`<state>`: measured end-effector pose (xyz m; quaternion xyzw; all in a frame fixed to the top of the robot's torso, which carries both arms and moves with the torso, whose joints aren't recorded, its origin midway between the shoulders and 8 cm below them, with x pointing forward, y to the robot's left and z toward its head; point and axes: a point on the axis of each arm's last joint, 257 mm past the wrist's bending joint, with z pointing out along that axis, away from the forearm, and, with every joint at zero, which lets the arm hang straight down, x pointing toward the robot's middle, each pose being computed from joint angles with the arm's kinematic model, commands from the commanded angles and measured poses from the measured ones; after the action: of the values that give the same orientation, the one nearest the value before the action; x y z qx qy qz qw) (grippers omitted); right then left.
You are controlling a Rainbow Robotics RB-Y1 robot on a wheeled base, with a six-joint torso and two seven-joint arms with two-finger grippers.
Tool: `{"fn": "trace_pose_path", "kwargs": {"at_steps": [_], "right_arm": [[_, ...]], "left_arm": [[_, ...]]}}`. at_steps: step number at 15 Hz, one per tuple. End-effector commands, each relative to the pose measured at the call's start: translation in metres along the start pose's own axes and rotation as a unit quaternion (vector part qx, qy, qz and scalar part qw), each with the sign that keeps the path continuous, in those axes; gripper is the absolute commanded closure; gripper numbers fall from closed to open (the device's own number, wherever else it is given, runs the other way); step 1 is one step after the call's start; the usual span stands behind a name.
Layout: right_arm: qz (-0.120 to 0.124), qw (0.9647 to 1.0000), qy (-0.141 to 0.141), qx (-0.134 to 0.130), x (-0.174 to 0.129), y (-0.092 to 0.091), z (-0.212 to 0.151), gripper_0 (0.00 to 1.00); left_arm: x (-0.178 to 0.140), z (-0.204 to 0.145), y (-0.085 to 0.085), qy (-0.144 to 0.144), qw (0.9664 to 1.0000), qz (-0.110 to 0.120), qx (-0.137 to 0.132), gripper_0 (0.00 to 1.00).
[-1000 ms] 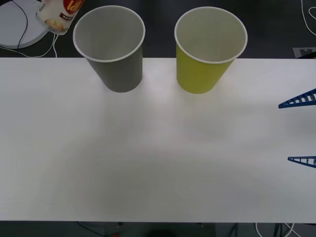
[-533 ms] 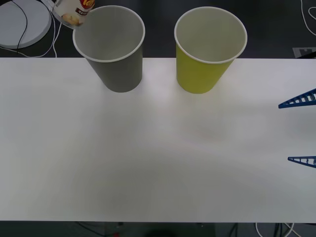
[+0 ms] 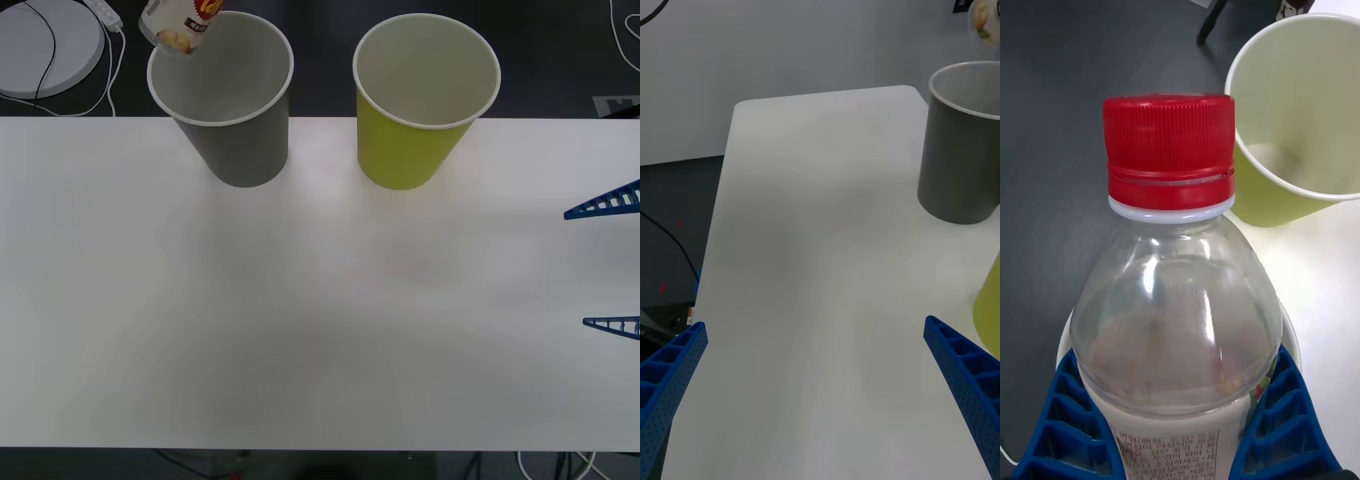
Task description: Put the can into the green bin and the plastic bottle into the gray bin
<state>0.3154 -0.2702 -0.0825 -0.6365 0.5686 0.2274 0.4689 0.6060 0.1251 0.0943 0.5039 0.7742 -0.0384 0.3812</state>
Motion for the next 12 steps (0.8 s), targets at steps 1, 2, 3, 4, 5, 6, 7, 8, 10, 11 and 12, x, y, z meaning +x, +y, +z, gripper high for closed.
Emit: {"fn": "trace_pose_path", "kwargs": {"at_steps": [1, 2, 3, 4, 5, 6, 7, 8, 10, 11, 12], "right_arm": [[0.0, 1.0, 0.0, 0.0, 0.0, 0.0, 0.0, 0.0], [0.0, 1.0, 0.0, 0.0, 0.0, 0.0, 0.0, 0.0], [0.0, 1.0, 0.0, 0.0, 0.0, 0.0, 0.0, 0.0], [0.0, 1.0, 0.0, 0.0, 0.0, 0.0, 0.0, 0.0], [0.0, 1.0, 0.0, 0.0, 0.0, 0.0, 0.0, 0.0], [0.0, 1.0, 0.0, 0.0, 0.0, 0.0, 0.0, 0.0], [0.0, 1.0, 0.0, 0.0, 0.0, 0.0, 0.0, 0.0], [0.0, 1.0, 0.0, 0.0, 0.0, 0.0, 0.0, 0.0], [0.0, 1.0, 0.0, 0.0, 0.0, 0.0, 0.0, 0.0], [0.0, 1.0, 0.0, 0.0, 0.0, 0.0, 0.0, 0.0], [0.0, 1.0, 0.0, 0.0, 0.0, 0.0, 0.0, 0.0]], "left_arm": [[-0.0002, 0.0014, -0.0008, 0.001, 1.0, 0.002, 0.0, 1.0], [-0.0009, 0.0014, -0.0017, 0.0, 1.0, 0.003, 0.002, 1.0], [-0.0011, 0.0014, -0.002, -0.001, 1.0, 0.001, 0.003, 0.23], [-0.0011, 0.0014, -0.002, -0.001, 1.0, 0.003, 0.003, 0.0], [-0.0011, 0.0014, -0.002, -0.001, 1.0, 0.004, 0.003, 0.0], [-0.0007, 0.0008, -0.0013, -0.001, 1.0, 0.003, 0.002, 0.0], [-0.0007, 0.0008, -0.0013, -0.001, 1.0, 0.002, 0.002, 0.0], [-0.0002, 0.0003, -0.0007, -0.001, 1.0, 0.002, 0.002, 0.0], [0.0009, -0.0008, 0.001, -0.001, 1.0, 0.0, 0.0, 0.0], [0.001, -0.0014, 0.0012, -0.001, 1.0, -0.001, 0.0, 0.0], [0.0019, -0.0025, 0.0025, -0.001, 1.0, -0.002, -0.002, 0.0]]}}
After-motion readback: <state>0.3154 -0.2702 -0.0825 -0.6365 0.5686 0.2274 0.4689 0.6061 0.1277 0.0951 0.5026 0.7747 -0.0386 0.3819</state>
